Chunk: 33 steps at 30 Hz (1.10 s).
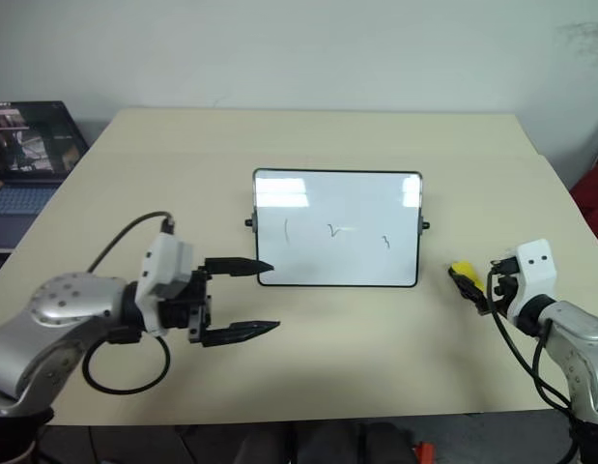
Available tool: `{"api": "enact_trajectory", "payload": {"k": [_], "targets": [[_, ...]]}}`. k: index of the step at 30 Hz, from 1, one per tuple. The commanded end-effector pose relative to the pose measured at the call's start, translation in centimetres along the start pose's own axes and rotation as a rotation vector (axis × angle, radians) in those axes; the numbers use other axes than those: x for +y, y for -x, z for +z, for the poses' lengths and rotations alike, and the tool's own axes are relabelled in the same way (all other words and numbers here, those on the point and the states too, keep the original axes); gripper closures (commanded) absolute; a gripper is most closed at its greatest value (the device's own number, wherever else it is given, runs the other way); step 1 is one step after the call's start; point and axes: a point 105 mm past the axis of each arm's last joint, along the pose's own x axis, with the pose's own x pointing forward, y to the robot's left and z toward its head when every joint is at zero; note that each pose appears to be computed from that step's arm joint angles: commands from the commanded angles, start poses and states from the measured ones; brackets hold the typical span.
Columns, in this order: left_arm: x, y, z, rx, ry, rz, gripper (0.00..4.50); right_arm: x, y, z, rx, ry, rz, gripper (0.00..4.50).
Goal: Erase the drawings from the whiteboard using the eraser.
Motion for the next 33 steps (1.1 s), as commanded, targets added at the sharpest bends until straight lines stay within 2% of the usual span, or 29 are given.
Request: {"api": "enact_trajectory", "payload": {"k": [1, 12, 24, 33], "targets": [[0.0, -0.8, 0.1, -0.008, -0.026, -0.023, 0.00, -0.2, -0.6, 0.9, -0.009, -0.030, -0.032, 0.02], [0.8, -3.4, -1.9, 0.000, -0.045, -0.031, 0.00, -0.6, -2.5, 1.0, 0.080, 0.003, -0.023, 0.02], [1.5, -2.2, -5.6, 0.026, -0.021, 0.013, 0.00, -1.6, -3.1, 0.5, 0.115, 0.012, -0.031, 0.02], [1.8, -1.5, -6.6, 0.026, -0.022, 0.015, 0.00, -1.8, -3.5, 0.6, 0.126, -0.001, -0.011, 0.02]]}}
